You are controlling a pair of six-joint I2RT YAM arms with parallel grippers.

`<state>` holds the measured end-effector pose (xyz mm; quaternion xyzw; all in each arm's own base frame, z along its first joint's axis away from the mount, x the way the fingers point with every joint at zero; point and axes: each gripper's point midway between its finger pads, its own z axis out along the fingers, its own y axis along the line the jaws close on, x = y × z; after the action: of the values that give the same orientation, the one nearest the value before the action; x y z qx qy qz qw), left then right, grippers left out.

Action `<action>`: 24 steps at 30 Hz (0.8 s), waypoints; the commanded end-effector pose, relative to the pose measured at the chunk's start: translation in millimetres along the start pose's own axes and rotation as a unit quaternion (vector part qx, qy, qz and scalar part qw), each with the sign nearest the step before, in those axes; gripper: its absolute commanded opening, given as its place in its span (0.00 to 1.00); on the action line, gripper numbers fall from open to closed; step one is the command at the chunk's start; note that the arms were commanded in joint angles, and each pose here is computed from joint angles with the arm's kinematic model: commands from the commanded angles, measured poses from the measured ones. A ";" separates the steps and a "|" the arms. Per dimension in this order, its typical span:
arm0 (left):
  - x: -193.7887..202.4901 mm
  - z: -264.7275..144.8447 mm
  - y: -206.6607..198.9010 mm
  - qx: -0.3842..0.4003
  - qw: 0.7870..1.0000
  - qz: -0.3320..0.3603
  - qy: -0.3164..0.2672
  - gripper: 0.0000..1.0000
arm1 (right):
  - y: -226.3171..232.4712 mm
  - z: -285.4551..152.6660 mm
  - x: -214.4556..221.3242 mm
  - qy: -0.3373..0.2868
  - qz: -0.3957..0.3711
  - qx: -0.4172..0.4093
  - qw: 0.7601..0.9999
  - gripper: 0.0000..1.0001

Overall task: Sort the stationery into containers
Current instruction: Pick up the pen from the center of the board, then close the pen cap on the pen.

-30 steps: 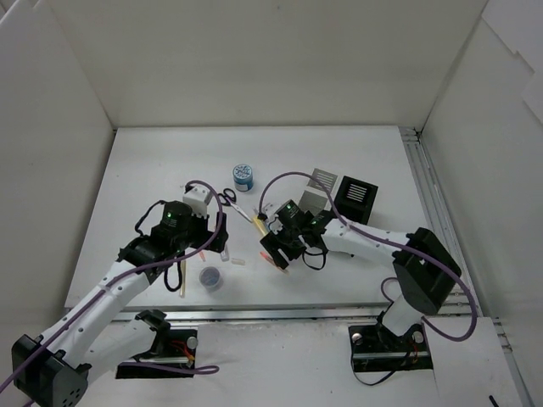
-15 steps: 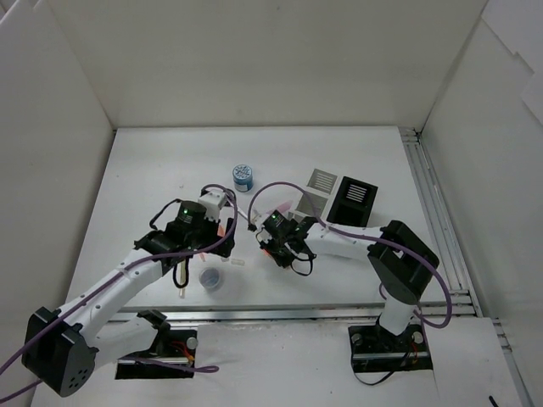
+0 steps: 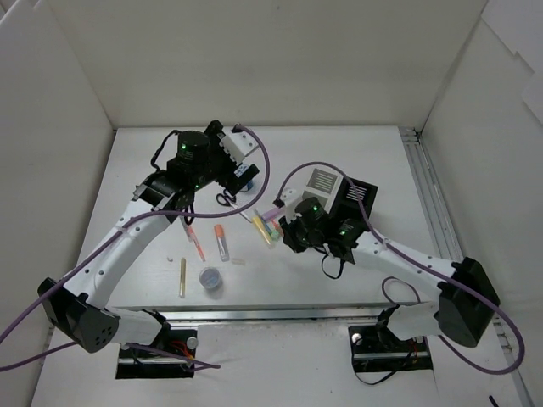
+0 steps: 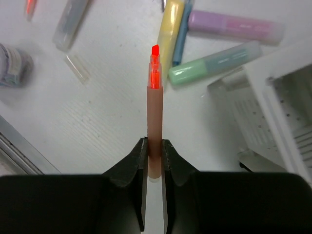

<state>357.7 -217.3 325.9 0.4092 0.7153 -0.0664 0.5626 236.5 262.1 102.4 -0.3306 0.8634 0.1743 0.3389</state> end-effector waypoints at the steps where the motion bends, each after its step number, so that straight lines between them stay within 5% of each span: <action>1: -7.5 -11.4 -8.9 0.061 0.987 0.148 -0.009 0.99 | -9.6 -26.6 -38.2 -0.086 0.046 0.010 0.995 0.00; 7: 47.3 -17.6 -32.0 0.129 0.969 0.211 0.009 0.99 | -40.6 -75.6 -60.5 -0.164 0.113 0.082 0.977 0.00; 11: 73.8 -20.6 -63.3 0.241 0.946 0.214 -0.013 0.97 | -62.9 -103.5 -67.5 -0.187 0.146 0.129 0.963 0.00; 14: 99.4 -13.6 -93.5 0.335 0.927 0.169 0.009 0.87 | -75.0 -115.9 -72.4 -0.195 0.162 0.152 0.955 0.00; 16: 135.7 -9.5 -116.4 0.406 0.905 0.100 0.082 0.86 | -80.5 -118.3 -71.5 -0.194 0.167 0.165 0.952 0.00; 19: 145.1 -7.2 -122.2 0.441 0.891 0.031 0.102 0.82 | -87.3 -118.2 -69.7 -0.189 0.172 0.184 0.949 0.00; 24: 181.6 2.0 -132.4 0.385 0.918 0.031 0.091 0.92 | -94.6 -111.5 -67.1 -0.174 0.176 0.198 0.948 0.00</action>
<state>269.0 -205.8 98.4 0.6251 0.6907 -0.2770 0.2354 271.7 168.0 201.3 -0.0929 0.8632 0.1180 0.4819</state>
